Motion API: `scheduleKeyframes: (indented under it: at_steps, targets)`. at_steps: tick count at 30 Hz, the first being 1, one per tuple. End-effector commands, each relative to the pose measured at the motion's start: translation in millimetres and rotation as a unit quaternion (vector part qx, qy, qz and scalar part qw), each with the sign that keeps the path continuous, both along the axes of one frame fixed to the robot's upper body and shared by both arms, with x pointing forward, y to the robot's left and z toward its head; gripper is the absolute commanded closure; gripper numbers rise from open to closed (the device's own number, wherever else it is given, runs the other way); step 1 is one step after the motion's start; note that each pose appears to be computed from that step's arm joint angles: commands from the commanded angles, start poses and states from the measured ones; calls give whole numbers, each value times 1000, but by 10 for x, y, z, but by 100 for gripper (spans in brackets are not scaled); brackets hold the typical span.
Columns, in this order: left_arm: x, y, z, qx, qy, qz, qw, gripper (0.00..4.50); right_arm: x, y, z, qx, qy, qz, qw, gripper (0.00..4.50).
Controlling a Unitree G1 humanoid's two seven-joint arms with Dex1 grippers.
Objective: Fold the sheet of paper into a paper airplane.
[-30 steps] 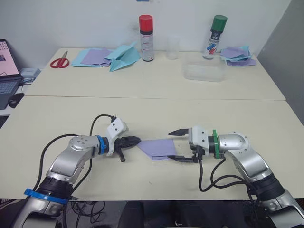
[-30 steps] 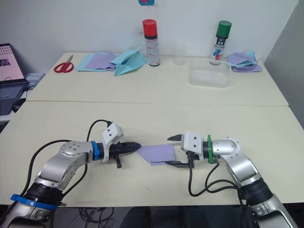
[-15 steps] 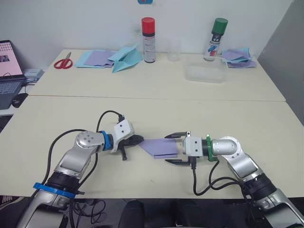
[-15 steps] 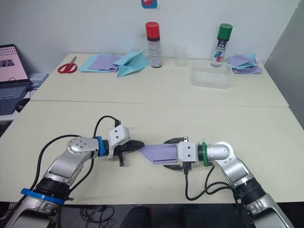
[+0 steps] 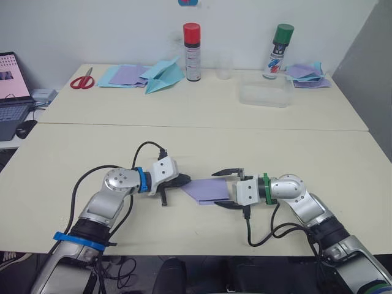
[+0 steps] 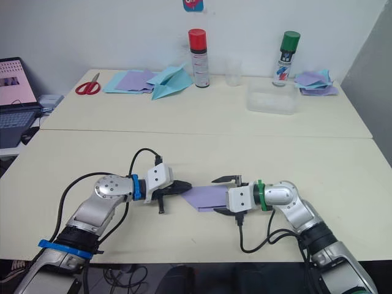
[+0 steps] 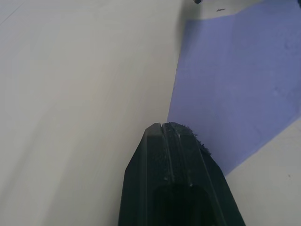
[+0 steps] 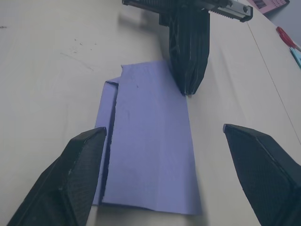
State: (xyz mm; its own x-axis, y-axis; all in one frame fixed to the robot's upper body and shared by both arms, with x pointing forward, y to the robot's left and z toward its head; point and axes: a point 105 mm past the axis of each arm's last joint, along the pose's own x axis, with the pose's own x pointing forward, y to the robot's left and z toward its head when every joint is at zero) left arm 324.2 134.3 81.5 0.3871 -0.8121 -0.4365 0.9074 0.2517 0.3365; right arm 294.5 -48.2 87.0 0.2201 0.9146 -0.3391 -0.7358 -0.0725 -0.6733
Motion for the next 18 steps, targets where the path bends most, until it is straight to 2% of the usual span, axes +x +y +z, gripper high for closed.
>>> scheduleKeyframes:
  at_steps: [1, 10, 13, 18]
  targets:
    - [-40, -23, -124, 28, 16, -27, 999, 449, 15, 96, 92, 16, -13, 10, 1000, 31]
    - [-32, -19, -217, 54, 23, -52, 997, 449, 52, 277, 86, 28, -12, 19, 999, 31]
    - [-17, 11, -239, 60, 21, -49, 997, 450, 58, 291, 109, 35, -7, 23, 999, 95]
    - [-28, 40, -271, 64, 22, -49, 997, 450, 54, 277, 135, 39, -2, 27, 999, 279]
